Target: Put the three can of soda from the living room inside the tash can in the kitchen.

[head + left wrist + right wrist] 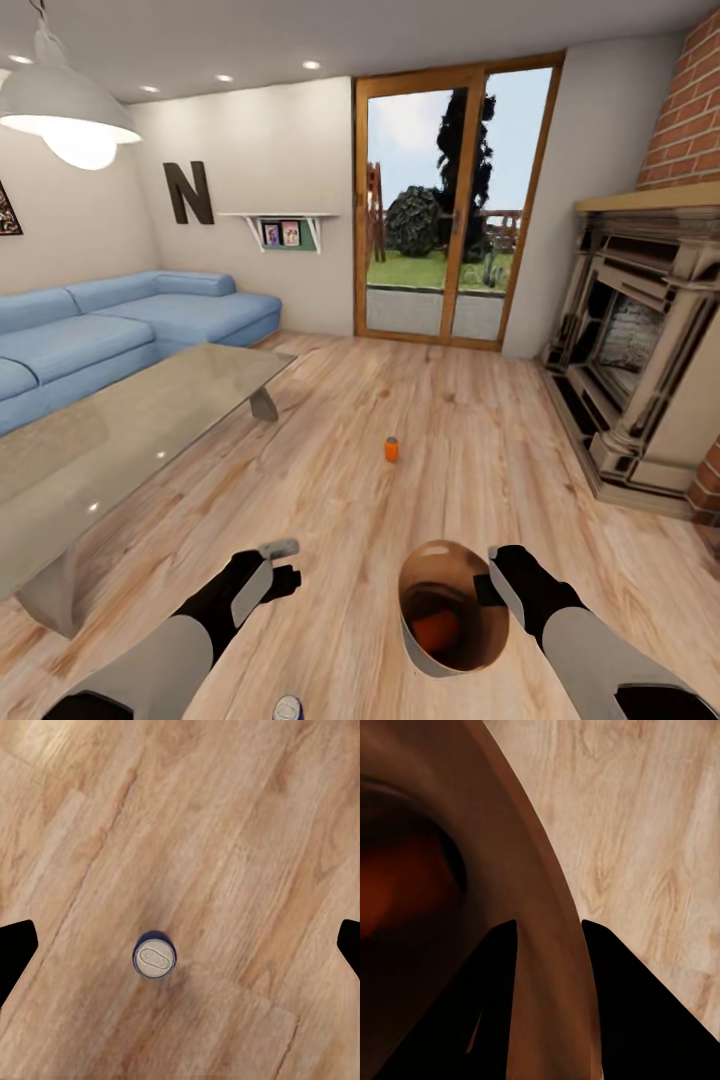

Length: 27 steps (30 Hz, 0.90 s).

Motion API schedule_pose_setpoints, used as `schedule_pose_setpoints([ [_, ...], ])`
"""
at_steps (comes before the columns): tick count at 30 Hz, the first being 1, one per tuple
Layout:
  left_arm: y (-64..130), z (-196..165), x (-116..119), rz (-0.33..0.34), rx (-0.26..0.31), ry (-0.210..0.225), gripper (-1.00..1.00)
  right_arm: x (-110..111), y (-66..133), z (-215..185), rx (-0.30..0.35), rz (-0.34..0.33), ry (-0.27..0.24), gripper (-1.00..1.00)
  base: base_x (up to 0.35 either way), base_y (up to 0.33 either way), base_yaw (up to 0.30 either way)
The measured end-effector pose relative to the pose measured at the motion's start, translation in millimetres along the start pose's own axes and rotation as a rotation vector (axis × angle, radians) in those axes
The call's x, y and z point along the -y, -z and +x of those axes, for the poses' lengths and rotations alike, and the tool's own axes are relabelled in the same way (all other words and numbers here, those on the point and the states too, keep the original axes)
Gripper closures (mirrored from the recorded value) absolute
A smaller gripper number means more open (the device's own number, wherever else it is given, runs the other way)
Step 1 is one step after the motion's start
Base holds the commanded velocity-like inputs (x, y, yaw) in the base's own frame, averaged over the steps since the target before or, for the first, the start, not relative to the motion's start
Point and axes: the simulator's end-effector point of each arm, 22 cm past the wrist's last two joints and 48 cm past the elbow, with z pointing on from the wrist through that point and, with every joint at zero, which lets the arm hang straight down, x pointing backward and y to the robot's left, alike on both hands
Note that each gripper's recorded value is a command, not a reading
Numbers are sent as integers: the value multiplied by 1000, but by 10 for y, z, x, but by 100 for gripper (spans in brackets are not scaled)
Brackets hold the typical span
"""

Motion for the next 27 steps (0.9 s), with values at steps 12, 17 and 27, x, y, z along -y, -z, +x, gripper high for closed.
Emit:
schedule_pose_setpoints([
  [12, -14, 31, -15, -4, -4, 2, -100, -4, -2, -5, 1, -19, 0, 100, 327, 0, 0],
  [17, -14, 33, -10, -4, -5, 2, -100, -6, -3, -4, 1, -21, -3, 100, 286, 0, 0],
  [27, -14, 44, -4, -6, -8, -1, -100, -37, 1, -5, 0, -26, -2, 100, 222, -1, 0],
])
